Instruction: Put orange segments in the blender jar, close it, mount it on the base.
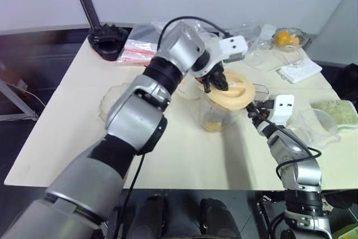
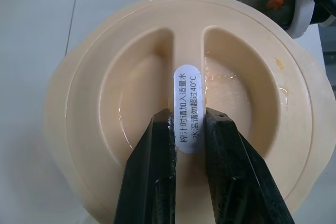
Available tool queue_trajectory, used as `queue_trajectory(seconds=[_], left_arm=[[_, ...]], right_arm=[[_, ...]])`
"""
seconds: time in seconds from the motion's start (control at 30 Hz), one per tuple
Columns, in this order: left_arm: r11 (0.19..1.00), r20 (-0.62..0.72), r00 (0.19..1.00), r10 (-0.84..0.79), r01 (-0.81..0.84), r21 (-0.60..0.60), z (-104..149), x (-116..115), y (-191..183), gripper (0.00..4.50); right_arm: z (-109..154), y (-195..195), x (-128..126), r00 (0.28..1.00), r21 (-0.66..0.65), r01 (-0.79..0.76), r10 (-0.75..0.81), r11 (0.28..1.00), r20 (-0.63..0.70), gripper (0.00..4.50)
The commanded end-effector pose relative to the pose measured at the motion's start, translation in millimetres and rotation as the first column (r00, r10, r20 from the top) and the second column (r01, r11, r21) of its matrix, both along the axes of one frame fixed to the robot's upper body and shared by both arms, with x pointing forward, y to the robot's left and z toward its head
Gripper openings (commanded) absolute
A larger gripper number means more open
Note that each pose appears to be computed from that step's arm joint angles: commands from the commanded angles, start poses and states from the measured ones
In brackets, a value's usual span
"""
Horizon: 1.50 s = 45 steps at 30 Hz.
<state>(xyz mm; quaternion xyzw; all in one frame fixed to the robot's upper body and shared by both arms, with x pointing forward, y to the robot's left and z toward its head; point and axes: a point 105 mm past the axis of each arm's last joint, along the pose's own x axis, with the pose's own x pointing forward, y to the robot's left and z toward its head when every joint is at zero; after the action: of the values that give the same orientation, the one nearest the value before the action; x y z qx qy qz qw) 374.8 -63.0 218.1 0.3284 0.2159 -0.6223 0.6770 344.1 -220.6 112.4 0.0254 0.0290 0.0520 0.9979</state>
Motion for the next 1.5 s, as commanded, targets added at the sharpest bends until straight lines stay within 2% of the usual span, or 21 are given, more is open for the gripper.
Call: queue_trajectory(seconds=[0.03,0.4,0.47,0.67,0.93,1.1,1.3,1.4,1.43,1.5], left_arm=[[0.990,-0.150,0.988,0.048,-0.028,0.135,-72.1,-7.8,11.1,0.21],[0.988,-0.107,0.994,0.018,-0.001,0.157,-70.3,-5.0,14.4,0.21],[0.988,-0.102,0.995,0.017,-0.001,0.153,-68.3,-4.8,13.6,1.32],[0.991,-0.049,0.999,0.003,0.004,0.131,-53.3,-0.7,12.2,4.17],[0.999,0.046,0.999,-0.004,0.006,-0.044,40.7,-4.4,9.5,4.17],[0.982,0.069,0.997,-0.023,0.035,-0.187,104.4,-21.2,9.9,4.17],[0.961,0.180,0.983,0.026,0.025,-0.277,147.5,-24.5,21.1,4.17],[0.900,0.298,0.945,0.136,0.009,-0.436,170.4,-10.3,37.5,4.17],[0.867,0.330,0.924,0.191,-0.001,-0.499,173.2,-2.7,46.7,4.17],[0.831,0.332,0.906,0.261,-0.036,-0.555,160.7,7.9,68.7,4.17]], right_arm=[[50.0,23.9,-1.8,0.975,-0.004,-0.111,0.110,0.994,0.192,0.95],[47.5,25.3,-1.1,0.975,-0.003,-0.120,0.118,0.993,0.187,0.95],[47.0,24.9,-0.8,0.975,-0.003,-0.120,0.119,0.993,0.185,0.95],[45.5,24.3,0.5,0.975,-0.009,-0.125,0.124,0.992,0.182,0.95],[42.9,21.1,1.8,0.976,-0.018,-0.127,0.128,0.992,0.175,0.95],[40.6,18.9,3.0,0.977,-0.020,-0.130,0.131,0.991,0.169,0.95],[38.6,14.7,2.9,0.978,-0.025,-0.130,0.132,0.991,0.160,0.95],[44.6,9.8,2.3,0.979,-0.015,-0.113,0.114,0.993,0.170,0.95],[48.6,8.2,2.5,0.978,-0.014,-0.105,0.106,0.994,0.180,0.95],[58.4,4.4,3.7,0.975,-0.005,-0.079,0.079,0.997,0.206,0.95]])
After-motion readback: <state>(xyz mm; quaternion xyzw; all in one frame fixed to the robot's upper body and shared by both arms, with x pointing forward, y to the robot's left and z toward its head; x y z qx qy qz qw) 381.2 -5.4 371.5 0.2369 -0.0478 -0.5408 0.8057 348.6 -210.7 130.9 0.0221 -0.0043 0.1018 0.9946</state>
